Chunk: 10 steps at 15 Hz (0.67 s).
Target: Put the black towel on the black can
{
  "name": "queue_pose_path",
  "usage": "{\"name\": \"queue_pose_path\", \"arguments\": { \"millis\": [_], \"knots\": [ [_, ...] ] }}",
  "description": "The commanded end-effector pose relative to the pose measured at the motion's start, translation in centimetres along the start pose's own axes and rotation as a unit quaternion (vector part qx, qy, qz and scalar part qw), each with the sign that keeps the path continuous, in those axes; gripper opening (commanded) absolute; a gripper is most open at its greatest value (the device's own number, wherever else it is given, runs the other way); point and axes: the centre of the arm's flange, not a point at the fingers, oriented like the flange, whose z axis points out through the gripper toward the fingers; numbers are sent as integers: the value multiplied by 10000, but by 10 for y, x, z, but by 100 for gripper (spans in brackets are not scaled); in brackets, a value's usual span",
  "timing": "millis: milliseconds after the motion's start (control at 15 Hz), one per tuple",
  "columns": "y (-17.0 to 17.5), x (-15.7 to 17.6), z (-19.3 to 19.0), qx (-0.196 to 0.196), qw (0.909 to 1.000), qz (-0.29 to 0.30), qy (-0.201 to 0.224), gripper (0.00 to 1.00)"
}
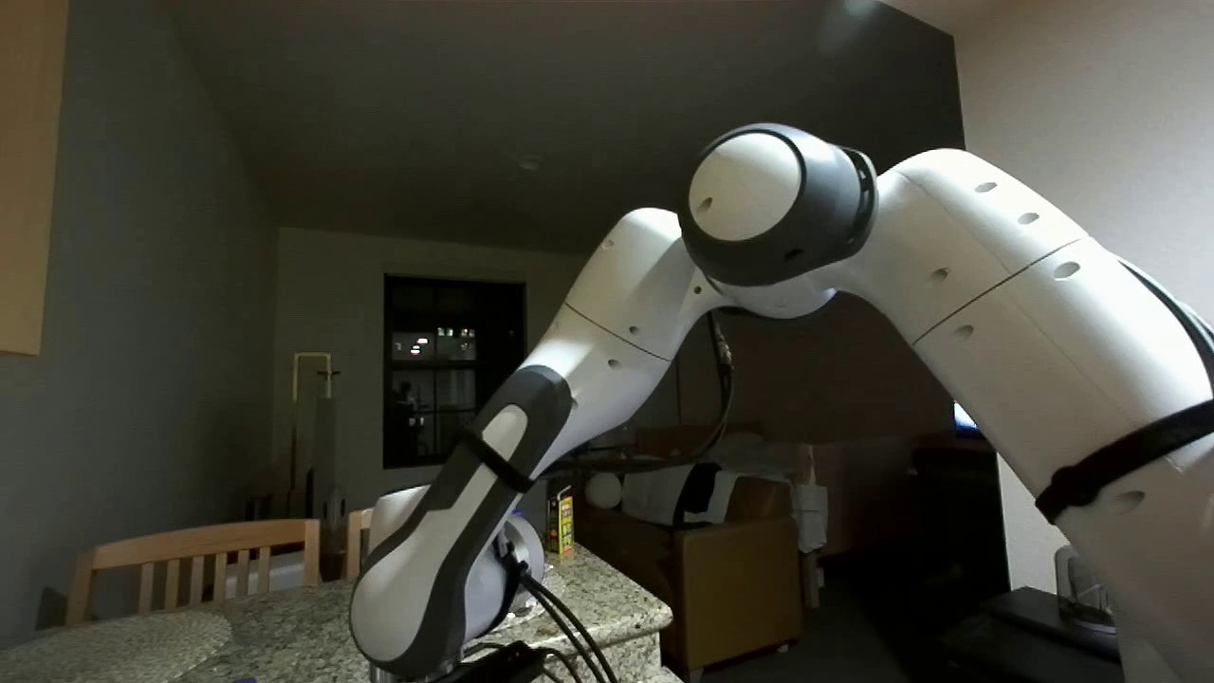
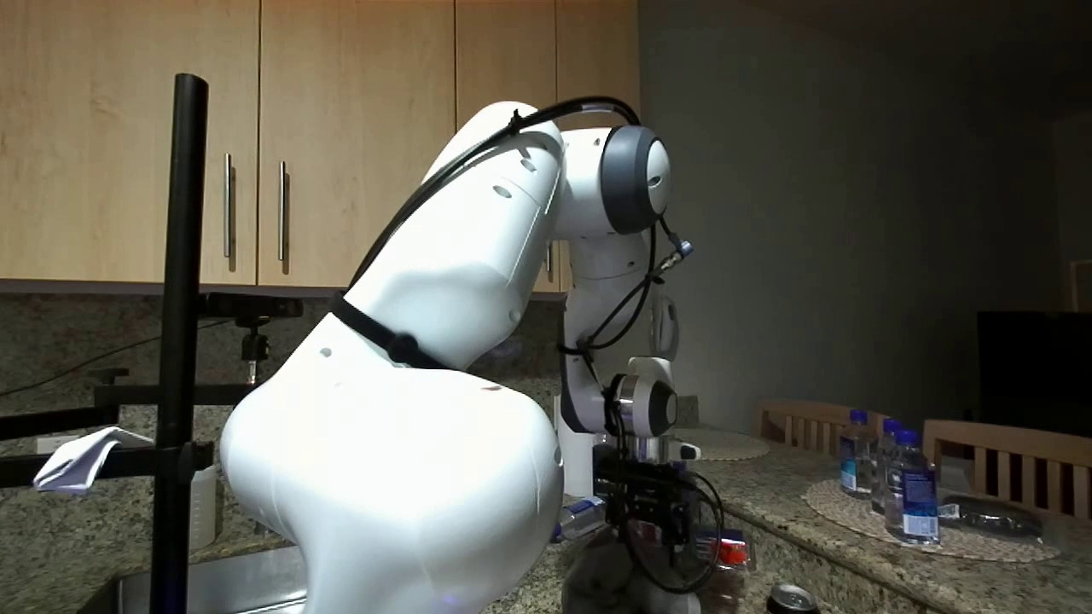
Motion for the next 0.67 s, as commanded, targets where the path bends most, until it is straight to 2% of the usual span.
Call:
{"name": "queue_pose_path", "arguments": {
  "millis": [0, 400, 600],
  "knots": [
    [-2, -12, -22, -151, 9998, 70, -147, 100],
    [-7, -25, -23, -83, 9986, 35, -529, 100],
    [-10, -30, -13, 147, 9958, 64, -904, 100]
  ]
}}
